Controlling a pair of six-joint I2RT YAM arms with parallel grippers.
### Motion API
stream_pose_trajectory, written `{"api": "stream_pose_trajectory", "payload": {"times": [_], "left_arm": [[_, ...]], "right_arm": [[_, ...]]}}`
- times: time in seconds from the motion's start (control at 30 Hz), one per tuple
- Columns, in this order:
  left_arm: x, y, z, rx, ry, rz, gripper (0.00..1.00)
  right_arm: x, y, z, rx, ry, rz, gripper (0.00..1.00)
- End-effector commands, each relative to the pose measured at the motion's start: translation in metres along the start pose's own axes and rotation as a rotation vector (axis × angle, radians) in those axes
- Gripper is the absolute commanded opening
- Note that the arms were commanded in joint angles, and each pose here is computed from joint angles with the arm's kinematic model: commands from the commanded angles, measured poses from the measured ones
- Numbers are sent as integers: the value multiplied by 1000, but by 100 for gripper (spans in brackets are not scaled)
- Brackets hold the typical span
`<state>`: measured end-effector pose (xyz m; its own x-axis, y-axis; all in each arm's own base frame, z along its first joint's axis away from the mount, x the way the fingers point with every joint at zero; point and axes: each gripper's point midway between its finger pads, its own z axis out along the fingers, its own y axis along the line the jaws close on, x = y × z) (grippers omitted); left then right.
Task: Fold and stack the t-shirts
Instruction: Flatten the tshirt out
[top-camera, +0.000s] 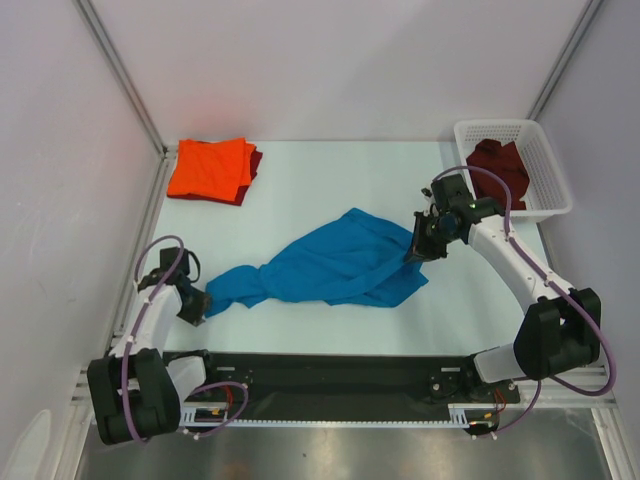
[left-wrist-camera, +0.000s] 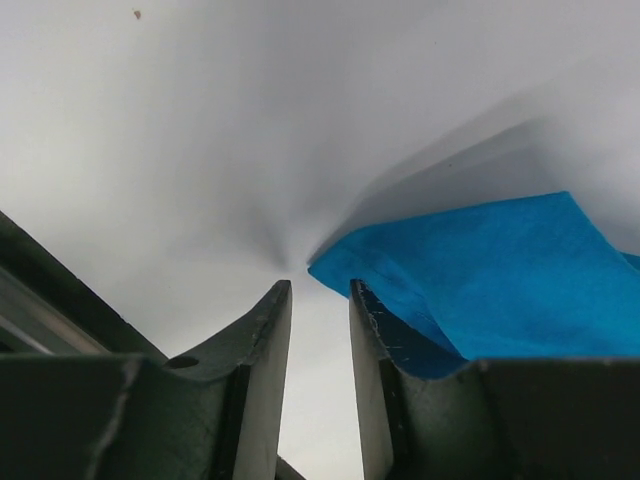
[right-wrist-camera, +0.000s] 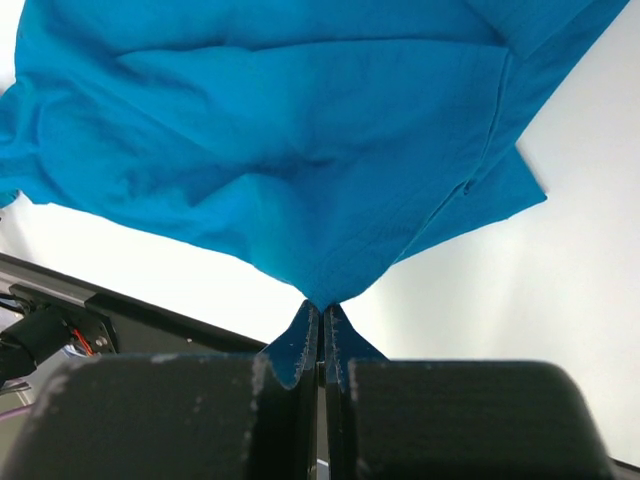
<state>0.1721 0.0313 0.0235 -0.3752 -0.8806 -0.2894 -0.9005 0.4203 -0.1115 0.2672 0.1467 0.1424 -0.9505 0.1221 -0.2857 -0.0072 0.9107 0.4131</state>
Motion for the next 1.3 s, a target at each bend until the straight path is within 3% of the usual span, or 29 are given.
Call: {"api": "stream_pose_trajectory", "payload": {"times": [0.0, 0.03, 0.23, 0.5, 0.6, 0.73, 0.83, 0.9, 1.07, 1.27], "left_arm": [[-4, 1, 4, -14, -8, -3, 35], [-5, 1, 5, -15, -15, -2, 41], [-3, 4, 9, -42, -3, 5, 47], [-7, 2, 21, -67, -3, 26, 42], [-4, 3, 27, -75, 5, 31, 37], [-6, -1, 33, -71, 3, 45, 19], [-12, -2, 34, -85, -6, 68, 0], [-18, -7, 32, -78, -18, 87, 0], [-38, -26, -2, -15, -99, 167, 0], [-59, -58, -96, 229, -215, 184, 0]], "right_arm": [[-7, 7, -9, -33, -44, -42, 0], [-8, 8, -10, -34, -50, -46, 0], [-7, 6, -10, -32, -46, -48, 0], [-5, 3, -10, -19, -52, -52, 0], [-6, 3, -10, -19, -50, -50, 0], [-8, 2, -11, -12, -55, -49, 0], [-8, 1, -10, -8, -56, -49, 0], [-8, 1, -9, -5, -50, -47, 0], [-13, 3, -21, 12, -59, -41, 0], [-28, 22, -66, -35, -199, 3, 0]]}}
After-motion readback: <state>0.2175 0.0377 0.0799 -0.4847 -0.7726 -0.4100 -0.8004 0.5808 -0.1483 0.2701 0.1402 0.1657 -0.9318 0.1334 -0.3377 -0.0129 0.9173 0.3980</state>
